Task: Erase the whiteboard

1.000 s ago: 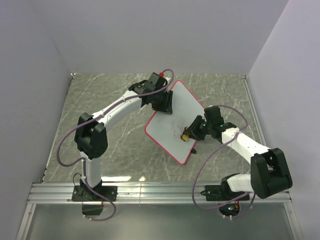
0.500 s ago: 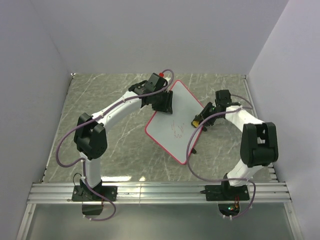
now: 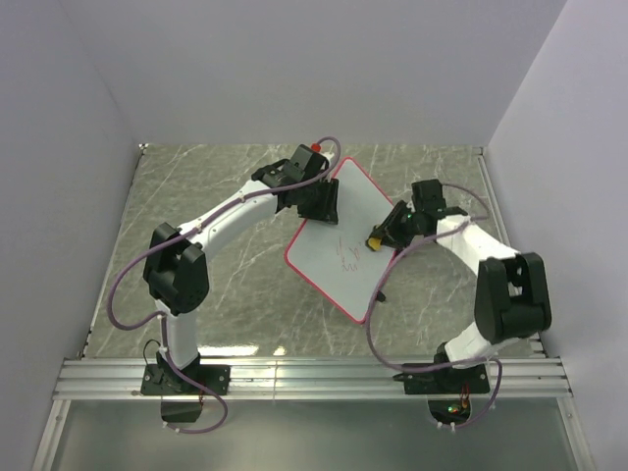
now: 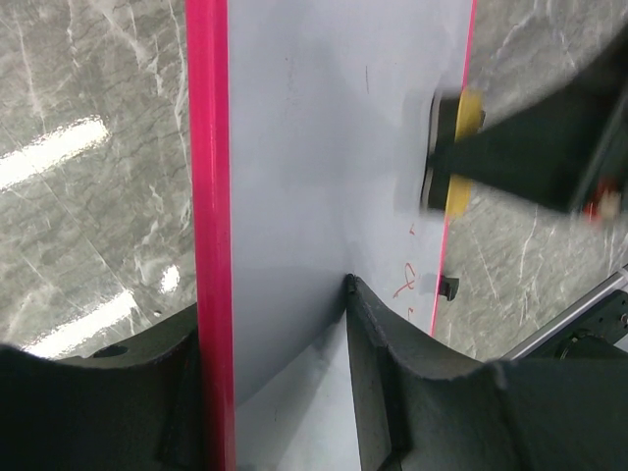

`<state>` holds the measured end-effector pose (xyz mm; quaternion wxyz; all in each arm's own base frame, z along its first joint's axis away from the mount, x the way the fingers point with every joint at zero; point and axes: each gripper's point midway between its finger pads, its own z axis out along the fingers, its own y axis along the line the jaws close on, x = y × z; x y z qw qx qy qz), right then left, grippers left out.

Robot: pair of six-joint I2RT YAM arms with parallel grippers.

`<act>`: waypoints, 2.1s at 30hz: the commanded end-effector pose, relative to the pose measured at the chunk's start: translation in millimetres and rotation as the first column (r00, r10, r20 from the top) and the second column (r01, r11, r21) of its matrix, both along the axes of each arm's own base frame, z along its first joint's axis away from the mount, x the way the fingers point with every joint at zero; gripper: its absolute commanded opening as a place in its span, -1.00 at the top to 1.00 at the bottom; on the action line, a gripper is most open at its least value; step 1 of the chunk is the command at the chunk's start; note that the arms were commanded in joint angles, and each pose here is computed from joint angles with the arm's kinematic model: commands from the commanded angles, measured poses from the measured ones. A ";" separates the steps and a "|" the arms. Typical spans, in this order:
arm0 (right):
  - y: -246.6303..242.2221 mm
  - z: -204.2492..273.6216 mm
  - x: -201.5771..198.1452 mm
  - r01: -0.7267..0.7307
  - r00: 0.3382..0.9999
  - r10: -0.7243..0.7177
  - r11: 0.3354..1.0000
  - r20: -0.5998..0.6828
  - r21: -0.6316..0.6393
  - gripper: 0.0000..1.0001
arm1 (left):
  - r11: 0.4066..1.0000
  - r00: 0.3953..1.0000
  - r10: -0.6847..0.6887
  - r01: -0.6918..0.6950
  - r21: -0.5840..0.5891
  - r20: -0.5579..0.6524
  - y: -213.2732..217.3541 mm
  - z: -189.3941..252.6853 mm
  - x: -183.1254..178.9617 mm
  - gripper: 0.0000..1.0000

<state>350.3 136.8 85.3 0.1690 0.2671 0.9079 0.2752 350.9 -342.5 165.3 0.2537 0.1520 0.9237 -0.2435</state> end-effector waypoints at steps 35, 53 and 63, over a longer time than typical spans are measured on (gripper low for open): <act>149.1 98.9 -22.0 -0.357 0.911 0.317 0.926 0.262 0.123 1.00 | 0.981 0.985 -0.155 0.162 0.103 -0.069 -14.3 -23.7 -38.6 0.99; 56.6 -40.0 -120.6 -0.329 0.943 0.332 0.932 -0.006 -0.152 1.00 | 0.977 0.983 -0.176 0.181 0.111 -0.052 -16.8 -18.6 -34.1 0.99; 14.6 -64.1 -141.4 -0.277 0.960 0.251 0.908 -0.119 -0.314 1.00 | 0.977 0.983 -0.176 0.181 0.117 -0.050 -14.1 -17.4 -35.6 0.99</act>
